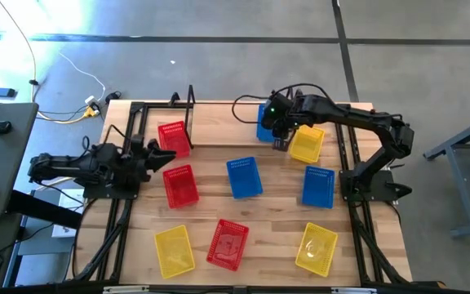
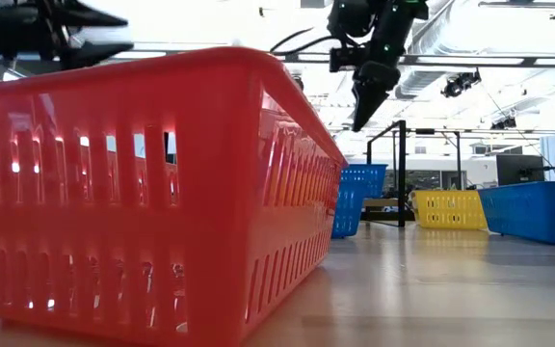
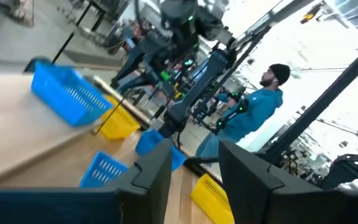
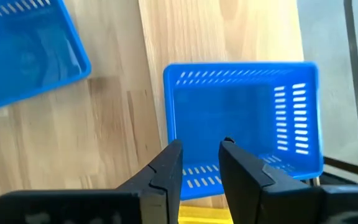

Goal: Stack baskets on shelf by color
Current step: Put the middle left red bin on the shelf

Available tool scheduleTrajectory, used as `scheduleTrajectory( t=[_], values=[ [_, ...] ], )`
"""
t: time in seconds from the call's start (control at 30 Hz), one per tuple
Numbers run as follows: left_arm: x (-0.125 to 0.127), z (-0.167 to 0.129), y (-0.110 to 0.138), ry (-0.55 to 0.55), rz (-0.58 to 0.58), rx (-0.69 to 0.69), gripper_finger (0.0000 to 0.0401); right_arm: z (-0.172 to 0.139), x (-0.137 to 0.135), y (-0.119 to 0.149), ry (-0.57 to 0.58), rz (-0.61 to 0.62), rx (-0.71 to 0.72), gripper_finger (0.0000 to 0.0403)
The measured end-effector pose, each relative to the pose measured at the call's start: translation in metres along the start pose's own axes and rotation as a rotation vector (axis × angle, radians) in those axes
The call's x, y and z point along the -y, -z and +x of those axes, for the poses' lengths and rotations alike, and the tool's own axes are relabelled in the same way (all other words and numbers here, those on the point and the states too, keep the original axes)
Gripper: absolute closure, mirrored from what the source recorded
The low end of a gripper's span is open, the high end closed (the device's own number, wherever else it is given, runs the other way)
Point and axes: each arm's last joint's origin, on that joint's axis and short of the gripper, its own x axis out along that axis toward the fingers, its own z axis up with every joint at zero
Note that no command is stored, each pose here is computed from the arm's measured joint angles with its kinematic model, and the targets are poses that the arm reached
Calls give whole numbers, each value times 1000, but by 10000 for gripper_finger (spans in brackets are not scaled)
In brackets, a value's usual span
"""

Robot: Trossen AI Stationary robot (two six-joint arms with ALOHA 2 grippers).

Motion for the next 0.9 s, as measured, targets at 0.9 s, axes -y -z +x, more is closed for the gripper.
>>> scheduleTrajectory(
  t=[0.9],
  values=[
    [50,71,-21,-267,107,-758,285,-19,3,-7,-7,103,10,311]
  ],
)
